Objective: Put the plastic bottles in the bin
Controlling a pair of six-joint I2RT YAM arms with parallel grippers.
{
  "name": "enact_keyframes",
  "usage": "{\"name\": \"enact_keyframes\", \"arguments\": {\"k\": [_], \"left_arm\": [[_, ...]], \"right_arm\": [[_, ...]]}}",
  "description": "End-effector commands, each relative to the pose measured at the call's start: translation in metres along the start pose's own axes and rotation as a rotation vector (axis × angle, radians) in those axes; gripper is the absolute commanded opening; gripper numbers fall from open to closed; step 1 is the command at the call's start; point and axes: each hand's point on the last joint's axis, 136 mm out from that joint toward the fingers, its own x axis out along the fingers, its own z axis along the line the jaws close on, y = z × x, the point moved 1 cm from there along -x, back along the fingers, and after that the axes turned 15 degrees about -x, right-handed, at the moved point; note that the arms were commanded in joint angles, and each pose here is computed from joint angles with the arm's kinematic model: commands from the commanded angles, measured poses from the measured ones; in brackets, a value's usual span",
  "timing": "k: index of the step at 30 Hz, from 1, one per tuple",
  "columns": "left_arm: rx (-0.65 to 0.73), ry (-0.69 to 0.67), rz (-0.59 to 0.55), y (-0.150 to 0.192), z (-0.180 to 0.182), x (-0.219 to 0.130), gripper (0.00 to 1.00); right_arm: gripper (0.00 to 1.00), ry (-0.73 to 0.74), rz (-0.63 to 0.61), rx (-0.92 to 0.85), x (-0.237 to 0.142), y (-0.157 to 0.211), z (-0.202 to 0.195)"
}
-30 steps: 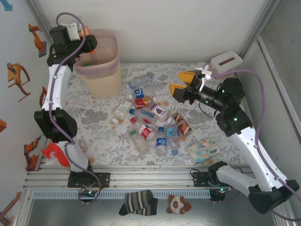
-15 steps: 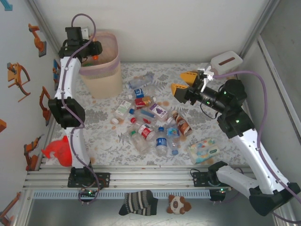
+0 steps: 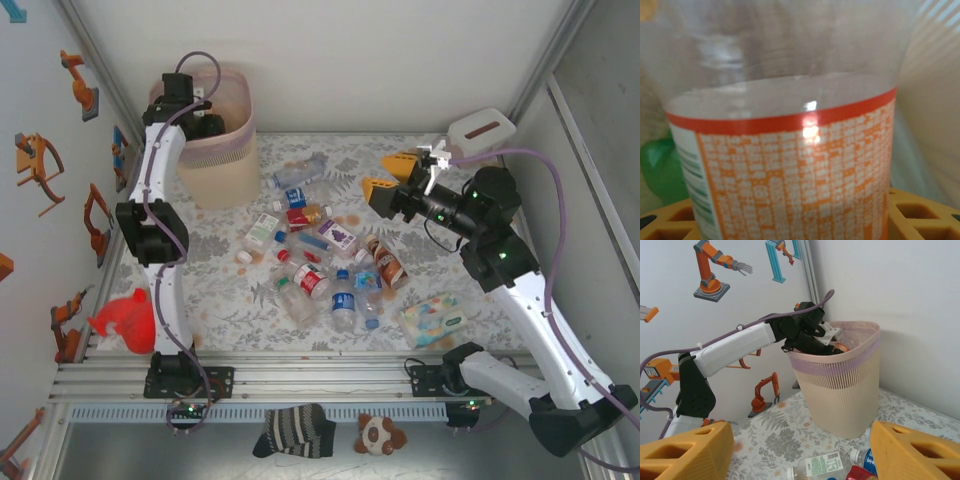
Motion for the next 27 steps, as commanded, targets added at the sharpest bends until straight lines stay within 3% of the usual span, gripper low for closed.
{"name": "enact_keyframes", "arguments": {"k": [1,16,27], "left_arm": [[0.016,-0.031,0.056,0.012,0.009,0.01,0.55],[-0.008,0.003,0.263,0.06,0.016,0.048,0.64],[-0.015,0.046,0.11,0.016,-0.001,0.003,0.81]], "right_arm": [[0.71,-0.001,-0.03,-0.019,-0.001,-0.014,0.002],[0.71,-0.001,-0.023,-0.012,-0.001,-0.013,0.002],[0.72,0.014,-0.028,-0.02,-0.005,-0.014,0.002]]}}
